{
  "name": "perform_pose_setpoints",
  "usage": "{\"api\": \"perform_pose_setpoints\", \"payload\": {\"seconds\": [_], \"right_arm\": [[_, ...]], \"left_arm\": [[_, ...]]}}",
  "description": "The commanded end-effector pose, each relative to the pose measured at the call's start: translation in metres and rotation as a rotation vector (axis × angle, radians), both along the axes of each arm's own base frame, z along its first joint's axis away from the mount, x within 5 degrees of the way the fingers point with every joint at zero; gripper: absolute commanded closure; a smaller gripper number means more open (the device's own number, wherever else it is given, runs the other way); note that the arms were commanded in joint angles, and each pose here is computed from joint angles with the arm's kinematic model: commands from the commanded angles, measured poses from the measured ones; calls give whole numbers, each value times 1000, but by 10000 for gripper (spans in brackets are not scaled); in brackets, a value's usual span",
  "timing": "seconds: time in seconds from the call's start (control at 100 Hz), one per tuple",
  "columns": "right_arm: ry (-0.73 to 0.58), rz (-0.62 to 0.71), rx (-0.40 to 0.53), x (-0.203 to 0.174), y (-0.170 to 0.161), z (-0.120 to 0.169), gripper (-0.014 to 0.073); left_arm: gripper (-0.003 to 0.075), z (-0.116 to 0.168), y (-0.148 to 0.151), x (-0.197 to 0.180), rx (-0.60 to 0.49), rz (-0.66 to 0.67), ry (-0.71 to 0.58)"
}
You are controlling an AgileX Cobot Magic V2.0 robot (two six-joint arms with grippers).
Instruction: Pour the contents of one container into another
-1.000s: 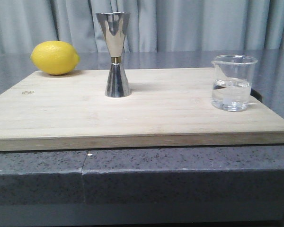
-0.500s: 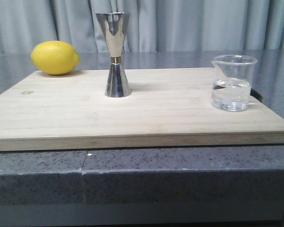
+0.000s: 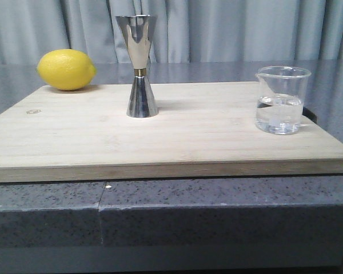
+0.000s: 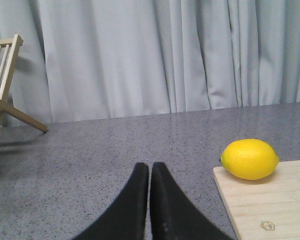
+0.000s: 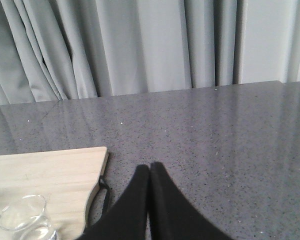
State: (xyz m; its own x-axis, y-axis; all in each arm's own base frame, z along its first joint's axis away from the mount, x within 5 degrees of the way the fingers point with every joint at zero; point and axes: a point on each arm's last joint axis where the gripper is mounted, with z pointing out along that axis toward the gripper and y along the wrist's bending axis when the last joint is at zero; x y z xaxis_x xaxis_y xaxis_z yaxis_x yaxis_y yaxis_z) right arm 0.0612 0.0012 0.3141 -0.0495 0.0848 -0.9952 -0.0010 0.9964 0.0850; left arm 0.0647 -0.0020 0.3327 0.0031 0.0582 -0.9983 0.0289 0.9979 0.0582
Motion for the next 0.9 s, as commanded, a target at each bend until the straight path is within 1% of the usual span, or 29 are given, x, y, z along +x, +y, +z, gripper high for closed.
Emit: {"api": "perform_pose_setpoints", "payload": {"seconds": [0.0, 0.06, 0.1, 0.11, 0.13, 0.14, 0.15, 0.18, 0.23, 0.28, 0.32, 0.61, 0.77, 0.89], "right_arm": [[-84, -9, -19, 1, -1, 16, 546], [-92, -10, -19, 1, -1, 17, 431], [-99, -10, -19, 1, -1, 17, 333], [-101, -11, -19, 1, -1, 18, 301], [-104, -11, -19, 1, -1, 18, 270], [-105, -11, -19, 1, -1, 18, 240], [-105, -11, -19, 1, -1, 18, 226], [-106, -11, -19, 1, -1, 18, 161], [-106, -11, -19, 1, -1, 18, 92], [-109, -11, -19, 1, -1, 18, 52], [-113, -12, -19, 1, -1, 19, 40], [-113, -8, -5, 1, -1, 19, 44], [-134, -10, -5, 1, -1, 21, 44], [-117, -9, -5, 3, -1, 24, 44]], "left_arm": [[696, 16, 0, 1, -27, 3, -83], [598, 16, 0, 1, -38, 5, -82], [496, 16, 0, 1, -38, 5, -82], [459, 16, 0, 1, -38, 5, -82], [421, 16, 0, 1, -38, 5, -82], [383, 16, 0, 1, -38, 5, -82], [365, 16, 0, 1, -38, 5, -82], [279, 16, 0, 1, -46, 3, -82], [189, 16, 0, 1, -59, 0, -84], [143, 16, 0, 1, -63, -2, -84], [134, 16, 0, 1, -63, -2, -84], [135, 16, 0, 1, -63, -1, -88], [135, 16, 0, 1, -63, -2, -86], [135, 18, 0, 2, -63, -2, -70]]}}
